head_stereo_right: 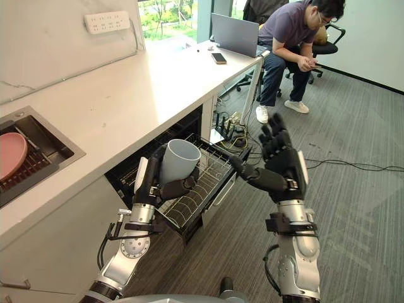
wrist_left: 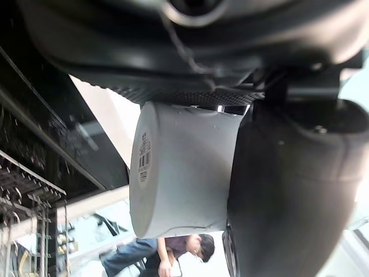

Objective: Walk over to the sink, pick up the cup, carry it to the dishwasher, place the cup inside the dishwasher, then close the dishwasher door

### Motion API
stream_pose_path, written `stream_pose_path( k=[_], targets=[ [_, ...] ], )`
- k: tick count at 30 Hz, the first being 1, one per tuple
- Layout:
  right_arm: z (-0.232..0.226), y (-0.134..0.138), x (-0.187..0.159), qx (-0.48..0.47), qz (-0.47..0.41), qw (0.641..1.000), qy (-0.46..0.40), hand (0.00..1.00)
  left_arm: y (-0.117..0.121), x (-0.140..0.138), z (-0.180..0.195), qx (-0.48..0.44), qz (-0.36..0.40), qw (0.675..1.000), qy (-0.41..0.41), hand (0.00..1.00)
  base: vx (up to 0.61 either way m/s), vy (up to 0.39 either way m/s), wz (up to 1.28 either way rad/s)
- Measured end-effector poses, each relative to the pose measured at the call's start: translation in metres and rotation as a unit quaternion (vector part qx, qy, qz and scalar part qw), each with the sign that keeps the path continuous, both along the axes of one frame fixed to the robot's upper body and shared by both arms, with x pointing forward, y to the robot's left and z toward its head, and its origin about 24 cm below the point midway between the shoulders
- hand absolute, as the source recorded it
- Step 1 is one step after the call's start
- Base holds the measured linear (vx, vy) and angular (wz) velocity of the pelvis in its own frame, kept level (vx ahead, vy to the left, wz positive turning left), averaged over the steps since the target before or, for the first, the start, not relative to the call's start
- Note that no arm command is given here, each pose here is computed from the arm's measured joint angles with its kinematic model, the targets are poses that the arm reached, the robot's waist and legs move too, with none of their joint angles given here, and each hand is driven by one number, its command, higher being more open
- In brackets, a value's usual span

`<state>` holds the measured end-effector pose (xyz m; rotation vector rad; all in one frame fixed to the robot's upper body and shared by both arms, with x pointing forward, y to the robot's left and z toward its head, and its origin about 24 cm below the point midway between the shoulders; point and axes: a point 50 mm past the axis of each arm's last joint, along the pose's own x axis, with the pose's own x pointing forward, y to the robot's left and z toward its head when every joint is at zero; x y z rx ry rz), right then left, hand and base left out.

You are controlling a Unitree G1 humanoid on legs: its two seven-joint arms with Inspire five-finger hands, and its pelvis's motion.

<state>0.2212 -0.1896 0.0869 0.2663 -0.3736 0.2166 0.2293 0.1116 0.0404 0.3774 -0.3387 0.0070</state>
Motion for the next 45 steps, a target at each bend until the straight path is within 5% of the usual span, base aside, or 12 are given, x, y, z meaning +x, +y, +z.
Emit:
stream_pose_path(
  k=[19,28,42,43,45],
  targets=[
    [-0.012,0.041,0.003,-0.009,0.106,0.993,0.057,1.00,-0.009,-0.015,-0.008,-0.001,-0.011,1.000,0.009,0.00,-0.03,-0.014,0.13],
    [-0.028,0.056,0.002,-0.038,0.132,0.985,0.109,1.00,-0.030,-0.027,0.014,-0.032,-0.091,0.995,-0.029,0.00,-0.04,-0.021,0.03],
    [-0.030,0.057,0.003,-0.037,0.125,0.985,0.111,1.00,-0.028,-0.026,0.014,-0.050,-0.153,0.987,0.005,0.00,-0.02,-0.010,0.01],
    [-0.030,0.057,0.003,-0.035,0.125,0.985,0.110,0.00,-0.028,-0.026,0.014,-0.053,-0.155,0.986,0.006,0.00,-0.03,-0.029,-0.01],
    [-0.030,0.056,0.003,-0.027,0.126,0.985,0.110,0.00,-0.028,-0.026,0.014,-0.062,-0.164,0.984,0.012,0.00,0.00,0.000,0.00]
  ],
)
